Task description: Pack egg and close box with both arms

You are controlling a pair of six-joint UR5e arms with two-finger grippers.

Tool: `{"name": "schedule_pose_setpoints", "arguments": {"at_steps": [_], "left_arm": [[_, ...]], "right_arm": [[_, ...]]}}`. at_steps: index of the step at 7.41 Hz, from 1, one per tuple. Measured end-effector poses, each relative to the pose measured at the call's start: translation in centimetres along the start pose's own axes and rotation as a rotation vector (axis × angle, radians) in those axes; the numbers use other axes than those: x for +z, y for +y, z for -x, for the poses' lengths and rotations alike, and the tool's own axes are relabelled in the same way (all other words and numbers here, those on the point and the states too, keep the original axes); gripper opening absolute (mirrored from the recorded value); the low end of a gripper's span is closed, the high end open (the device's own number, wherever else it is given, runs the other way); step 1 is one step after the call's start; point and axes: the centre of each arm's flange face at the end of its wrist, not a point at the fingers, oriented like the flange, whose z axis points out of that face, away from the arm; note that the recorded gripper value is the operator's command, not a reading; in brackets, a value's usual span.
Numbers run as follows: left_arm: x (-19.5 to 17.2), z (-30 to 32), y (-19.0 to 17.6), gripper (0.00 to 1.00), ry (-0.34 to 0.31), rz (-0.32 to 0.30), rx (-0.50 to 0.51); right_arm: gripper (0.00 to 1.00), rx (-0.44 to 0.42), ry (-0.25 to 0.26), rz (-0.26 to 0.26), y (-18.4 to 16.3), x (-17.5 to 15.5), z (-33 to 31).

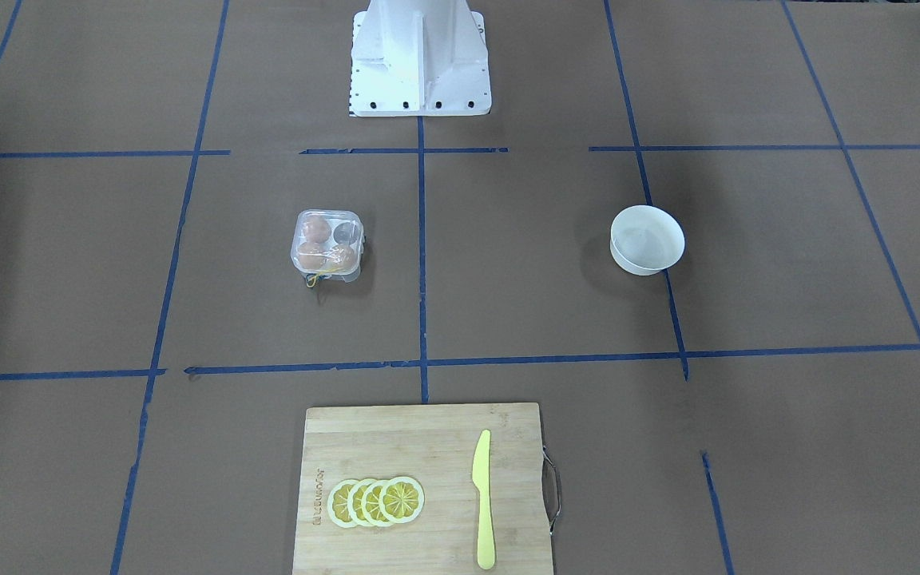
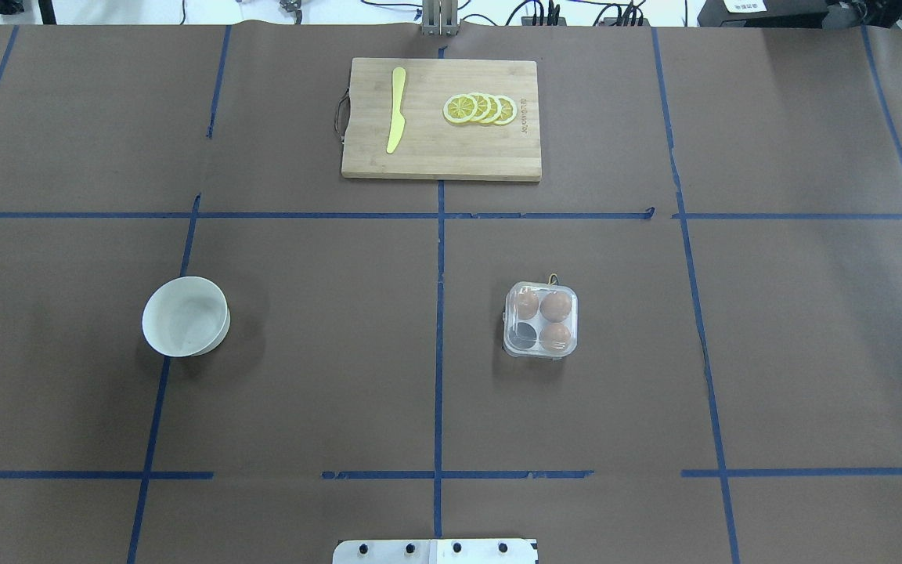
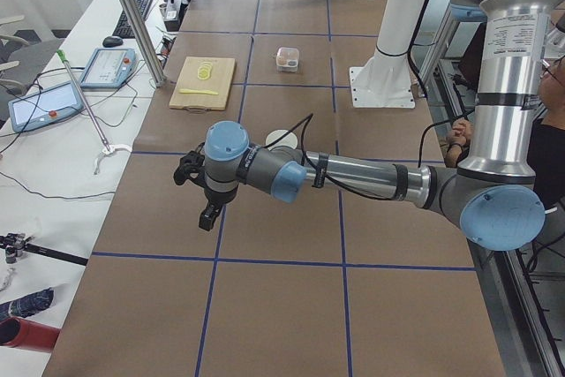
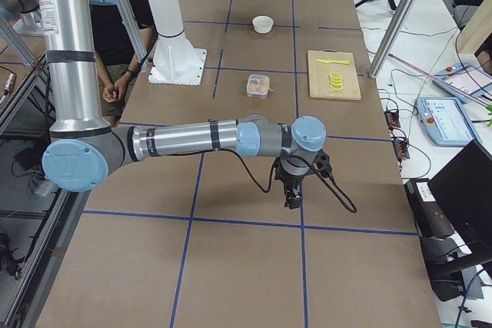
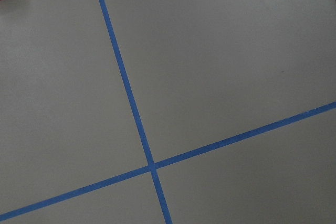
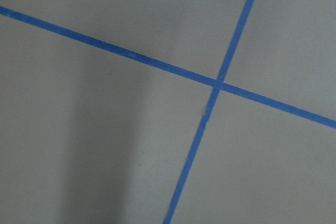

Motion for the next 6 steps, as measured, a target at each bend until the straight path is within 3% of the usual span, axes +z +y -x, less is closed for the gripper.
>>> {"name": "schedule_pose_setpoints", "arguments": {"at_steps": [3,6], "left_arm": [[2.8,2.7,0.5,1.0,-0.023,0.097,-0.097],[1.2,2.7,0.8,1.0,-0.019,0.144,0.024]], "right_arm": [[1.0,0.073,-0.005,0.005,0.9,0.4,-2.7],[1.0,0.12,-0.049,-0.021,1.5,-0.3,-3.4]]}}
